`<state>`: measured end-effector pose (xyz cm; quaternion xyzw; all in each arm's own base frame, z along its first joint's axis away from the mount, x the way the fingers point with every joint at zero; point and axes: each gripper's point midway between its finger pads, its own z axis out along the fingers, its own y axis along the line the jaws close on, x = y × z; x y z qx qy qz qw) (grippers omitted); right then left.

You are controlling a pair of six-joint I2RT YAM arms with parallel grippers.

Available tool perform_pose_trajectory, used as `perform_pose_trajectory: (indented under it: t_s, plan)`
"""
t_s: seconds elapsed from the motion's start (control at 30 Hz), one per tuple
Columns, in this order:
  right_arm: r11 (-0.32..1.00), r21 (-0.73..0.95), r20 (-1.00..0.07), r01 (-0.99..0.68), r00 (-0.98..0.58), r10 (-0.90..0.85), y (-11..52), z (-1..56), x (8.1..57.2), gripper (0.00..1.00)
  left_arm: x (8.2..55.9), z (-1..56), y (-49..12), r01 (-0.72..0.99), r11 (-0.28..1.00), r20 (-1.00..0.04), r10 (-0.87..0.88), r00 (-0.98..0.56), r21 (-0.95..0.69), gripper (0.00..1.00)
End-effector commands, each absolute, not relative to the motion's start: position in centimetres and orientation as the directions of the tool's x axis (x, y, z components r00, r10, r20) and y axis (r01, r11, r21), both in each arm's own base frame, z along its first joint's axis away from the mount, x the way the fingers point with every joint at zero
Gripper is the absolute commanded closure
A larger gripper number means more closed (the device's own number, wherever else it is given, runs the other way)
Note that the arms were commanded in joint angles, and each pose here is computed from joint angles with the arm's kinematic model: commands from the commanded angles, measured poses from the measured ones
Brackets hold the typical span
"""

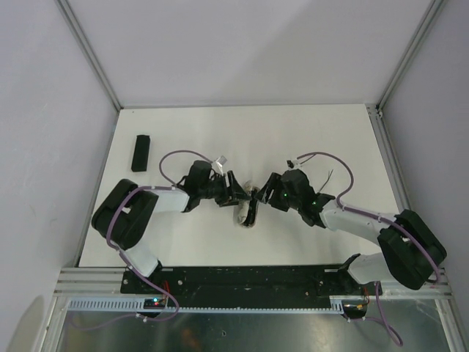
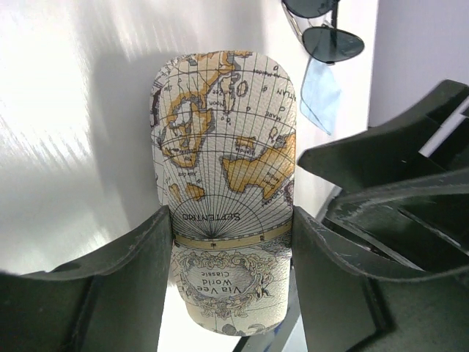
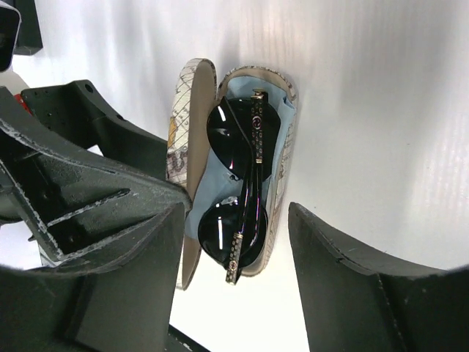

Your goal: Organize the sunglasses

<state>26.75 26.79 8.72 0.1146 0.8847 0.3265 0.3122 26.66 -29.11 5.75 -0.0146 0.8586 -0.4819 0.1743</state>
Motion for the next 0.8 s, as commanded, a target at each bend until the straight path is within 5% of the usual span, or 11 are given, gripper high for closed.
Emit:
perform_pose_trajectory:
  t_s: [0.0, 0.53, 0.67, 0.77]
  plan:
    - [0.79, 0.613, -0.524, 0.019, -0.739, 0.424, 24.8, 9.8, 27.4, 0.37, 28.1, 3.2, -27.2, 0.17, 0.735, -0.382, -0.129, -0.915, -0.657, 0.65]
    - [0.809, 0.577, -0.505, 0.113, -0.73, 0.462, 20.9, 6.6, 25.8, 0.36, 28.6, 0.1, -26.0, 0.253, 0.949, -0.43, 0.152, -0.89, -0.189, 0.61]
    - [0.808, 0.577, -0.503, 0.119, -0.728, 0.466, 20.4, 6.5, 25.7, 0.36, 28.6, 0.2, -26.7, 0.274, 0.949, -0.436, 0.185, -0.881, -0.153, 0.47]
    - [0.809, 0.575, -0.5, 0.119, -0.732, 0.463, 20.3, 6.3, 25.6, 0.36, 28.7, 1.2, -27.6, 0.295, 0.942, -0.461, 0.194, -0.866, -0.157, 0.25]
